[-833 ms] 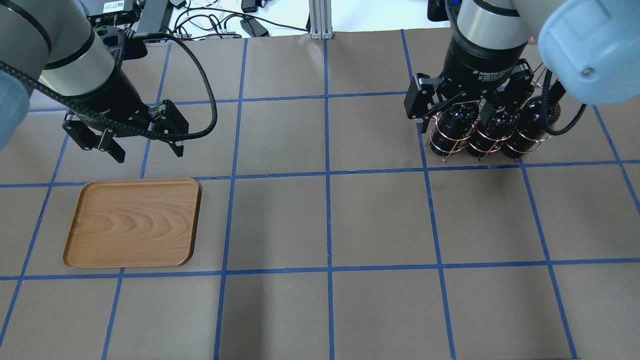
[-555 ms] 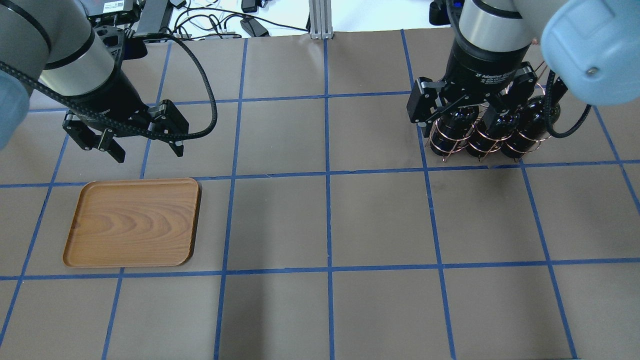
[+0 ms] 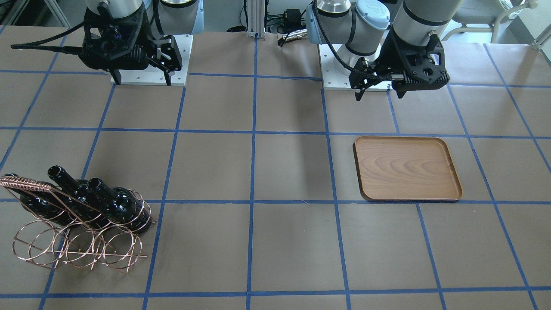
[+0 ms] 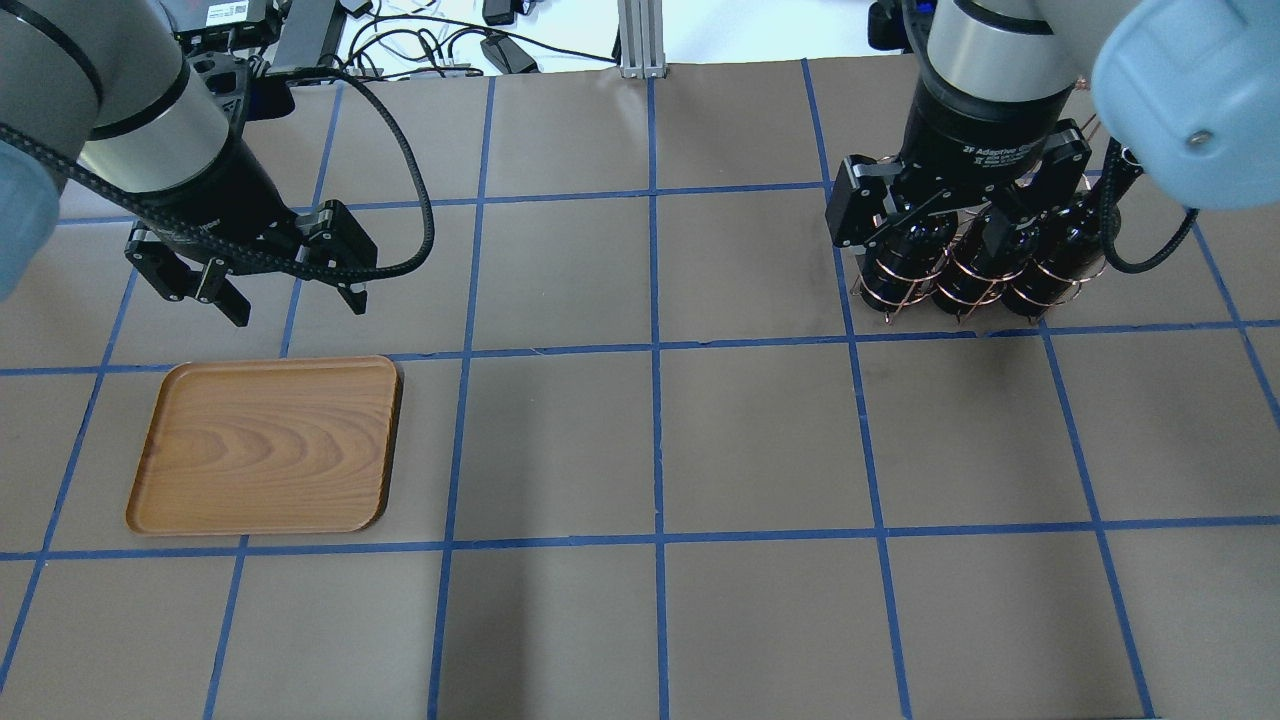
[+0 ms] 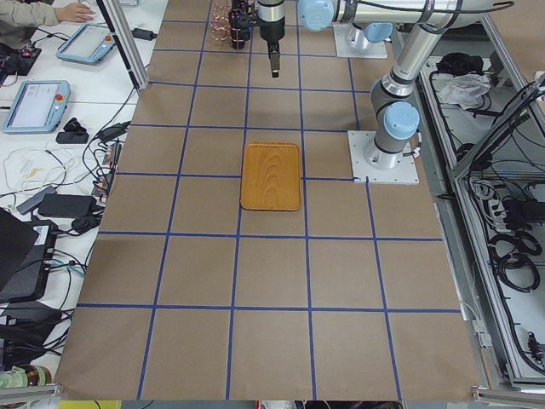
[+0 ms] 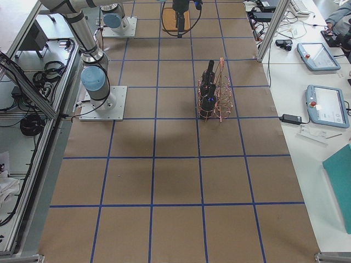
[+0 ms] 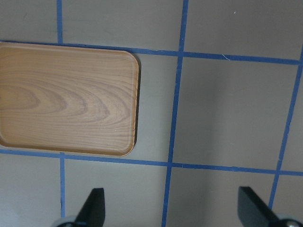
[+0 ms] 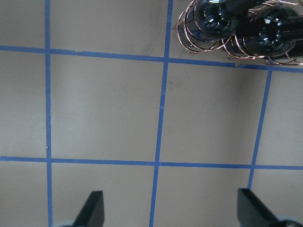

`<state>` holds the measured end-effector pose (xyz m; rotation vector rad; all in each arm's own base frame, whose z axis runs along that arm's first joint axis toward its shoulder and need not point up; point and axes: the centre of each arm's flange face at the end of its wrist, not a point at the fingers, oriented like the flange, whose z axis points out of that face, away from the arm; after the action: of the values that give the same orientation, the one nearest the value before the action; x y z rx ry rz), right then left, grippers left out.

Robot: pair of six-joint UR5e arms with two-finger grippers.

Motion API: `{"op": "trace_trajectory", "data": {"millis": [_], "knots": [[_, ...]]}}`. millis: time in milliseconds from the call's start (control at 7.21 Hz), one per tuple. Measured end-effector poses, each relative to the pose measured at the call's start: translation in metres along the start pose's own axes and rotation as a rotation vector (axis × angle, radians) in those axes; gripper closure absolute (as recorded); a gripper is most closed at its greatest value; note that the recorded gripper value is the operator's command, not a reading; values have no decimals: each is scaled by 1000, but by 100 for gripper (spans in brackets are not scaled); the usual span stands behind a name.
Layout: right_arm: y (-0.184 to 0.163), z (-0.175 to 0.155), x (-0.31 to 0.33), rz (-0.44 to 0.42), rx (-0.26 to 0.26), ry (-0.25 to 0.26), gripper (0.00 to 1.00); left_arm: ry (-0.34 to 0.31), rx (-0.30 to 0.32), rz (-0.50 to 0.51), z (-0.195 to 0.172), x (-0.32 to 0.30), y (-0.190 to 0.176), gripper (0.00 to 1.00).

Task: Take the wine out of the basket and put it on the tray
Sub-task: 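Lower the right gripper over the wine rack toward the bottles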

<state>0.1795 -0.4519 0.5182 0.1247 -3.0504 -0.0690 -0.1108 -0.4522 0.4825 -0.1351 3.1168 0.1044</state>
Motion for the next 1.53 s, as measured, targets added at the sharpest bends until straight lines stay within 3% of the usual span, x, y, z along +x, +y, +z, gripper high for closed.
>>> {"op": "trace_trajectory", "data": {"millis": [833,1249,1526], "knots": [[-1,-1,5,10,-3,12,0,0,-1,-1,0,0,0,0],[-10,-6,17,20,50,-3,0,0,-2,-1,1,0,0,0],[-25,-4,70,50,64,-40,0,0,-3,-1,1,0,0,0]]}}
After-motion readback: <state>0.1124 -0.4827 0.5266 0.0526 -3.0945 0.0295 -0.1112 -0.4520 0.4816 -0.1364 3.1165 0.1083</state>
